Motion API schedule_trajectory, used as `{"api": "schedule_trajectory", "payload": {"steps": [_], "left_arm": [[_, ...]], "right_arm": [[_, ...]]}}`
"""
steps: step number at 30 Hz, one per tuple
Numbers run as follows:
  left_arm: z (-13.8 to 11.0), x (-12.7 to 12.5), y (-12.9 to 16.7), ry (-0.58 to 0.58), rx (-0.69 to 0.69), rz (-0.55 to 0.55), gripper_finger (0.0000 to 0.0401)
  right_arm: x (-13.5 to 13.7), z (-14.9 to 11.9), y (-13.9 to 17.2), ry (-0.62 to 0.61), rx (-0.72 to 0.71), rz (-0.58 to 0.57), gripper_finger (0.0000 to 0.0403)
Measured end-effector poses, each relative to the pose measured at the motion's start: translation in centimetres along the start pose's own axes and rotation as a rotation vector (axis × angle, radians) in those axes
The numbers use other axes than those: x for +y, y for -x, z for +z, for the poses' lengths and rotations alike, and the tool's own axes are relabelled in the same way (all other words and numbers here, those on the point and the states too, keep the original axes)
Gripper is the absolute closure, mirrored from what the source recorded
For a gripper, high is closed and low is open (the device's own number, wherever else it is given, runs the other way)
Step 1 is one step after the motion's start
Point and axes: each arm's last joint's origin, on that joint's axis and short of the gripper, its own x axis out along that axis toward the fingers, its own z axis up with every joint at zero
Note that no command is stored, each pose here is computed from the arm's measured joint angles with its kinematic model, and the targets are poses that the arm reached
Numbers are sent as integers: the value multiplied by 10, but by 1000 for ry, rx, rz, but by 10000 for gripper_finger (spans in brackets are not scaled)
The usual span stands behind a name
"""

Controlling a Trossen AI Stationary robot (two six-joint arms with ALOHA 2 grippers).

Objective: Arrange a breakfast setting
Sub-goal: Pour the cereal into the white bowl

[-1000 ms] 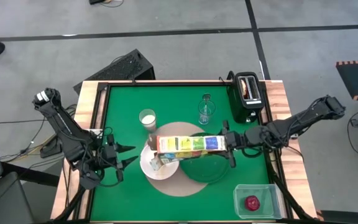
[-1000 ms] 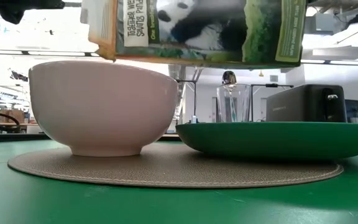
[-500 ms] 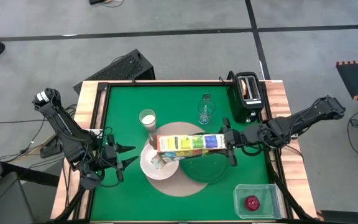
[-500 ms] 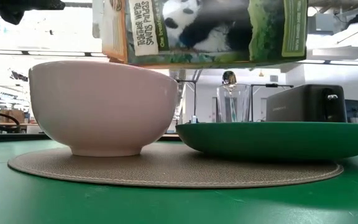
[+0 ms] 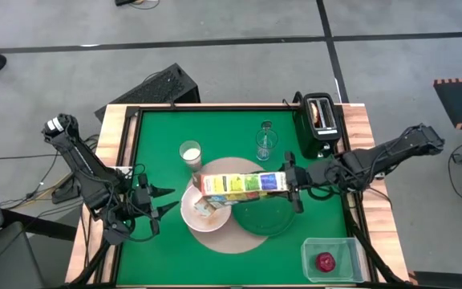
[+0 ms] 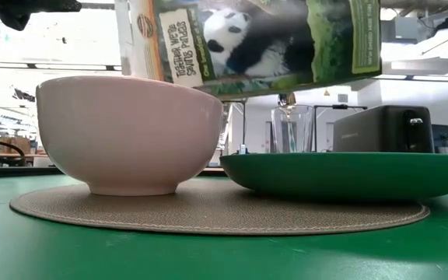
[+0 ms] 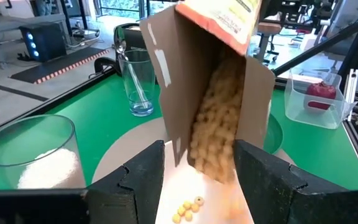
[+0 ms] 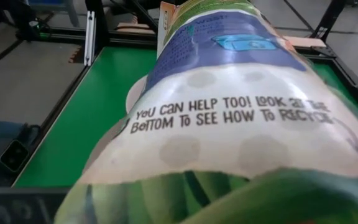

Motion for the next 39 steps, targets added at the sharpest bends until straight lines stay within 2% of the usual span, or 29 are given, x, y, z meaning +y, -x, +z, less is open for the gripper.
{"api": "schedule_trajectory", "payload": {"steps": [7, 14, 39], "left_arm": [[0, 0, 0, 0, 0, 0, 223], [0, 0, 0, 0, 0, 0, 223], [0, 0, 0, 0, 2, -2, 223]], "right_arm": [[-1, 0, 0, 0, 4, 5, 169], [-1, 0, 0, 7, 3, 4, 197], [-11, 0, -2, -7, 5, -44, 208]]}}
